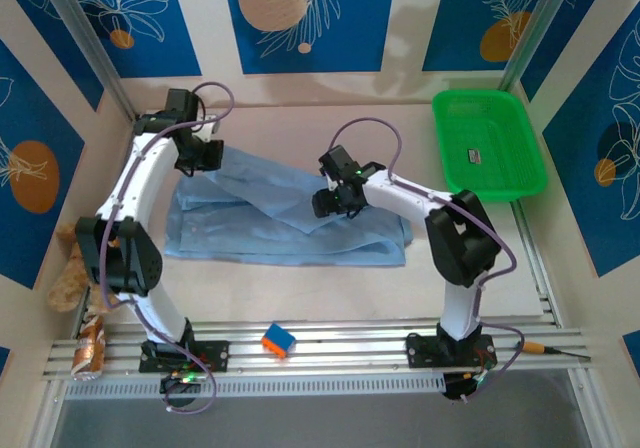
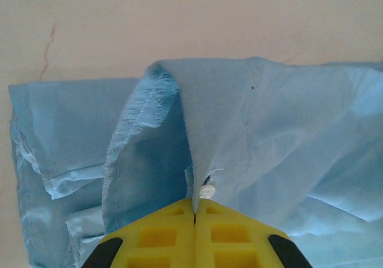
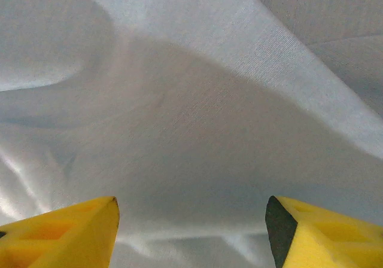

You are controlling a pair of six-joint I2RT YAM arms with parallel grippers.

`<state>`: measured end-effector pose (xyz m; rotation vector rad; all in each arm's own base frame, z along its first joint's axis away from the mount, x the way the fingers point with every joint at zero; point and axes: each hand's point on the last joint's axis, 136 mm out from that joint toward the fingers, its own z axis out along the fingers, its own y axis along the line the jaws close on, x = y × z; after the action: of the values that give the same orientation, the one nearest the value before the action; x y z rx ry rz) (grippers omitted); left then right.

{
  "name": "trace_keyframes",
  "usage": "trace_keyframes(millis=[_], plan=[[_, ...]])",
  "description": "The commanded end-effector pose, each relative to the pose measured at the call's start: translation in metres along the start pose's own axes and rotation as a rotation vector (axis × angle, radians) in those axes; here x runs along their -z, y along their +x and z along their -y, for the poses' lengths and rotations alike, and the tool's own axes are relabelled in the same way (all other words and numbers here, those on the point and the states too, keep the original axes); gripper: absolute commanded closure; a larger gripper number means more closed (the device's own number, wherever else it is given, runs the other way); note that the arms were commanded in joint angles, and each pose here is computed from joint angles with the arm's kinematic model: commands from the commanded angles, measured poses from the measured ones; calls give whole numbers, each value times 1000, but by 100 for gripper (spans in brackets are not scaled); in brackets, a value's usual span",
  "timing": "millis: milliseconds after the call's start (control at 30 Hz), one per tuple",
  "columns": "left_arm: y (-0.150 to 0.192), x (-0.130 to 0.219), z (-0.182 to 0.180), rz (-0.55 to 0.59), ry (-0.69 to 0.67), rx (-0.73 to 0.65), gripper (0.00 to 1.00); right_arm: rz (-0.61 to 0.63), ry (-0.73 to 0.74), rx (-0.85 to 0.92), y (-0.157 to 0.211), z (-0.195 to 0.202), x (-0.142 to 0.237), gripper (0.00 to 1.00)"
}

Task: Fold and stack the long sleeve shirts

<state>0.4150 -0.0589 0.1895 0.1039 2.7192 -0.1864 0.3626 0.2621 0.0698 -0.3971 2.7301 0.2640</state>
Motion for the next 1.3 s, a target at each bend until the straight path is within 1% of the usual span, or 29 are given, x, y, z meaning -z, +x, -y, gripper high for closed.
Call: trace_keyframes(millis=[0, 200, 333, 533, 800, 900, 967, 1033, 1167, 1267], plan=[[6, -17, -26, -69, -105, -16, 100, -97, 54, -37, 10, 10, -18, 33], [13, -56, -55, -164, -227, -52, 100, -147, 96, -28, 11, 17, -36, 33], [13, -75, -67, -173, -281, -61, 100, -161, 113, -22, 16, 21, -40, 33], [22, -100, -79, -241, -331, -82, 100, -182, 123, -30, 26, 31, -44, 33], [38, -125, -94, -325, -388, -109, 100, -197, 121, -1, 33, 36, -42, 33], [37, -124, -92, -324, -379, -106, 100, -191, 121, 25, 34, 37, -38, 34], [34, -117, -88, -306, -360, -98, 100, -174, 119, 32, 33, 36, -32, 34], [30, -108, -83, -275, -348, -97, 100, -132, 89, 35, 28, 29, -20, 33], [31, -92, -78, -264, -328, -95, 100, -57, 66, 25, 17, 17, 8, 33], [33, -86, -73, -257, -303, -90, 100, -36, 8, -43, 16, 0, 26, 32]])
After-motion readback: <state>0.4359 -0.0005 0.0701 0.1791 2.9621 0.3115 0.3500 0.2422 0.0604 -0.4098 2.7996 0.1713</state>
